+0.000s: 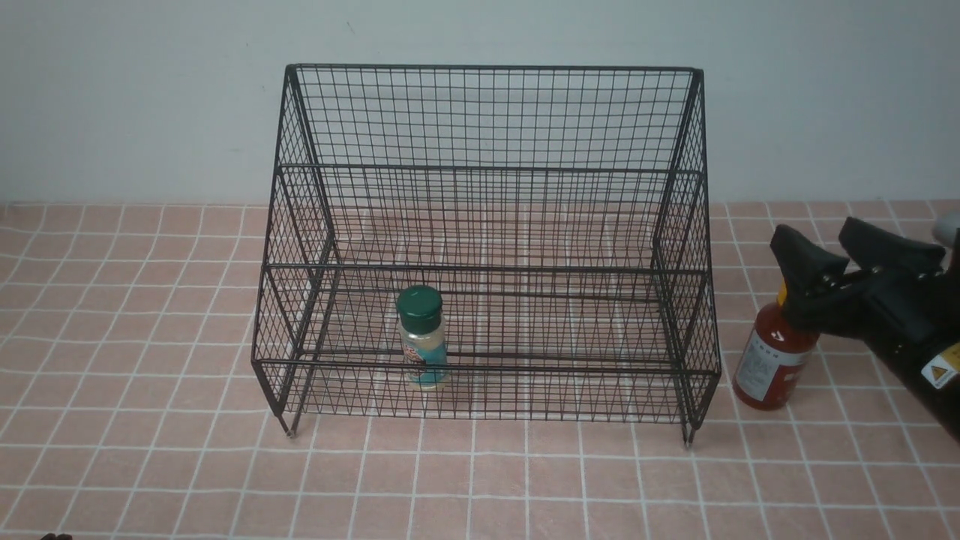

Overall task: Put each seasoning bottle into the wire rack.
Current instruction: Use the right arm to grab the condiment bottle closest to it, then use the right arm to put the condiment bottle back on the shelf

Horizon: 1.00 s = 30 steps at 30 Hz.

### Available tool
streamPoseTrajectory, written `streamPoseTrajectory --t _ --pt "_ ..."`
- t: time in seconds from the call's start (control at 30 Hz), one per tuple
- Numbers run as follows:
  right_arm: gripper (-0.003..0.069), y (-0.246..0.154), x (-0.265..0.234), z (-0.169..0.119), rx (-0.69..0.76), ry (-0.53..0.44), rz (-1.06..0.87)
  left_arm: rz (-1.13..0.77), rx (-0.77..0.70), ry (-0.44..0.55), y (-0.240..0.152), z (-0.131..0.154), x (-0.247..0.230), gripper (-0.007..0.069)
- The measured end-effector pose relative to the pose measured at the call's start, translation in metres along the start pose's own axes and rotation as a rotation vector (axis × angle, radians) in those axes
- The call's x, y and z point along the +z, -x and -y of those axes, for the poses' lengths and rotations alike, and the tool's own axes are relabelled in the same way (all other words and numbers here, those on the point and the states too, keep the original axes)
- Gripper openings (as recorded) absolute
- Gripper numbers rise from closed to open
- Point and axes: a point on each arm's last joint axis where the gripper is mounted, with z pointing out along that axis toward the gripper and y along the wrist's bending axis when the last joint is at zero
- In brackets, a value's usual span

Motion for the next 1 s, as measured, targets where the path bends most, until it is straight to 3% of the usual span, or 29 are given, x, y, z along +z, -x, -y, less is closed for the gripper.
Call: streamPoseTrajectory --t 0.13,0.23,0.27,0.3,0.37,0.4,0.63,0.83,1.0 --pt "0.0470 -0.007 0.002 0.002 0.008 -0.012 -0.025 0.000 0.000 0.000 0.000 0.000 0.000 -0.0007" --pt "0.0382 -0.013 0.004 0.002 0.004 -0.003 -0.043 -0.001 0.000 0.000 0.000 0.000 0.000 -0.0007" --pt "0.0286 -0.014 0.005 0.001 0.002 0.008 -0.035 -0.001 0.000 0.000 0.000 0.000 0.000 -0.0007" --pt "0.0274 -0.014 0.005 0.001 0.002 0.010 -0.035 -0.001 0.000 0.000 0.000 0.000 0.000 -0.0007" --pt "0.0132 -0.013 0.007 0.000 0.000 0.015 -0.015 -0.001 0.000 0.000 0.000 0.000 0.000 -0.0007" --pt "0.0108 -0.012 0.007 0.000 -0.003 0.015 -0.011 -0.001 0.000 0.000 0.000 0.000 0.000 -0.0007" --pt "0.0115 0.009 -0.004 -0.001 -0.057 -0.019 -0.004 -0.001 0.000 0.000 0.000 0.000 0.000 -0.0007" --pt "0.0115 0.066 -0.030 -0.013 -0.141 -0.084 0.198 -0.002 0.000 0.000 0.000 0.000 0.000 -0.0007" --pt "0.0115 0.107 -0.040 -0.035 -0.186 -0.069 0.271 -0.002 0.000 0.000 0.000 0.000 0.000 -0.0007"
